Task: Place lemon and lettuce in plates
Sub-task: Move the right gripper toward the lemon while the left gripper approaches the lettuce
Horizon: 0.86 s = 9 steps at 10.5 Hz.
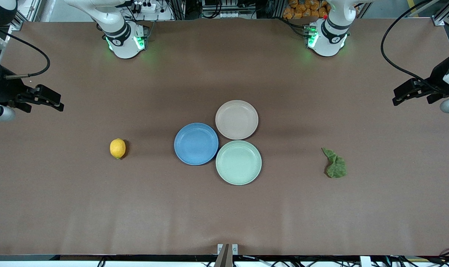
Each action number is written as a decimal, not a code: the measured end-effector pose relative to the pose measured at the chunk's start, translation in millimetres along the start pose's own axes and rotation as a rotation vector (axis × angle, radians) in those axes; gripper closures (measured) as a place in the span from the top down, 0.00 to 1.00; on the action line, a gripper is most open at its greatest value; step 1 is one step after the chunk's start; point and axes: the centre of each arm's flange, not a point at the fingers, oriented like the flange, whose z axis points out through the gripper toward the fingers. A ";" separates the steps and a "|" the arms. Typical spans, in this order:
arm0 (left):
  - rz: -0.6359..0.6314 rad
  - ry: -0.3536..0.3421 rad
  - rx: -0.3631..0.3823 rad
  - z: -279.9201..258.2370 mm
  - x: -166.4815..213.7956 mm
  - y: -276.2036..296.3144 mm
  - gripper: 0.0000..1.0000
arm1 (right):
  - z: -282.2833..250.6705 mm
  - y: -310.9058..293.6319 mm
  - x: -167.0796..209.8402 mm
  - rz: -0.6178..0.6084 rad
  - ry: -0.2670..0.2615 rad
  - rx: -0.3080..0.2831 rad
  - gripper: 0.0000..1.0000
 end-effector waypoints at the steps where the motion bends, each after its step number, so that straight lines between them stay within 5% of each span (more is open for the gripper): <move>1: 0.000 0.000 0.000 0.0 0.0 0.0 1.00 | 0.0 0.0 0.0 0.000 0.000 0.000 1.00; 6: 0.001 -0.028 -0.001 30.2 12.7 0.7 1.00 | 0.3 0.1 0.3 0.000 0.001 0.000 1.00; 9: 0.003 0.000 -0.013 122.5 45.1 3.9 1.00 | 24.2 9.2 9.0 0.017 -0.040 -0.002 1.00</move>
